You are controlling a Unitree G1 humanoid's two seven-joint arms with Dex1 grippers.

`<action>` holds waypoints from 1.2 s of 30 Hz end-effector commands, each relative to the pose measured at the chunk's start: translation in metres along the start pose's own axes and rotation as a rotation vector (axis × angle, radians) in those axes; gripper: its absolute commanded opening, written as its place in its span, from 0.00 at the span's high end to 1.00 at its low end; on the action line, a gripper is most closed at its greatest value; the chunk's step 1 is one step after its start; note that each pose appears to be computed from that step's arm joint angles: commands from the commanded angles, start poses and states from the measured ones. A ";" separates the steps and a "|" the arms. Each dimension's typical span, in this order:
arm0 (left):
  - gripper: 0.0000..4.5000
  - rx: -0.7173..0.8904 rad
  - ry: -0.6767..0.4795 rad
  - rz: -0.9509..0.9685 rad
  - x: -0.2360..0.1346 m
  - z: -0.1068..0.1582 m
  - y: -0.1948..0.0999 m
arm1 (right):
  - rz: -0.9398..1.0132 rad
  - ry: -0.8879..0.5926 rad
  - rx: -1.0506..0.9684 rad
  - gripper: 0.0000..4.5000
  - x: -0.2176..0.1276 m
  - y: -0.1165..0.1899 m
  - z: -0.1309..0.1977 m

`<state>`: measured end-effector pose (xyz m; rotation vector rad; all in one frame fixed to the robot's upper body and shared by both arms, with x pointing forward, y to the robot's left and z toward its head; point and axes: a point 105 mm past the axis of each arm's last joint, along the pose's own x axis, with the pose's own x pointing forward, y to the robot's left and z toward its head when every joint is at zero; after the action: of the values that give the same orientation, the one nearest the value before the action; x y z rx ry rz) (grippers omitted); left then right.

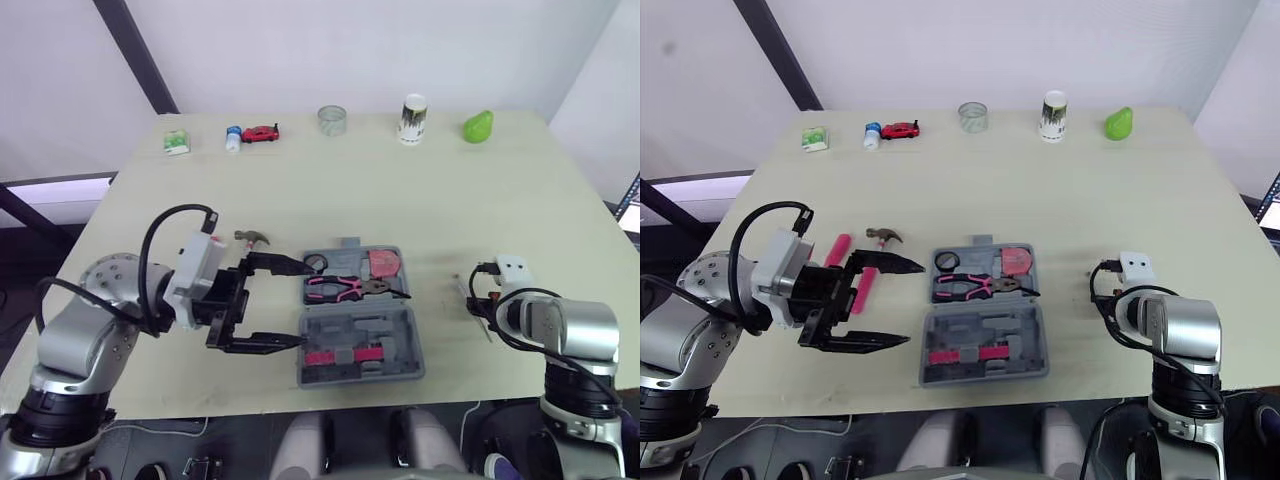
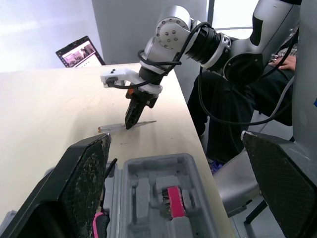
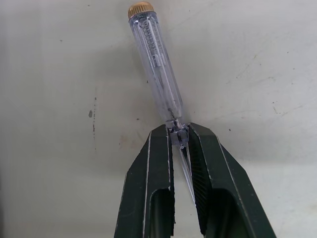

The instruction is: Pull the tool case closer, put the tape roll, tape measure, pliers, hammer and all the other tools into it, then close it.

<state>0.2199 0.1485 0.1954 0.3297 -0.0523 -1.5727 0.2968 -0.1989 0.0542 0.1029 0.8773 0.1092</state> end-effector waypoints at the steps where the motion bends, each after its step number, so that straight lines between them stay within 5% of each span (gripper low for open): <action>1: 0.00 0.022 -0.003 0.002 0.001 0.002 -0.001 | -0.015 0.010 -0.057 0.71 -0.004 -0.001 -0.003; 4: 0.00 0.015 0.002 0.009 -0.001 0.001 -0.001 | 0.005 0.003 -0.129 0.40 -0.011 0.000 -0.001; 15: 0.00 0.003 0.009 0.022 -0.003 0.001 -0.002 | 0.081 -0.088 -0.522 0.40 -0.033 -0.005 0.006; 21: 0.00 -0.002 0.014 0.028 -0.004 0.000 -0.003 | 0.266 -0.293 -0.664 0.40 -0.031 0.007 0.012; 36: 0.00 0.000 0.029 0.048 -0.012 0.000 -0.007 | 0.457 -0.425 -0.649 0.40 0.004 -0.018 -0.007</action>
<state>0.2172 0.1596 0.1871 0.3057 -0.0035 -1.5141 0.2905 -0.2137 0.0351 -0.2583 0.4071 0.7607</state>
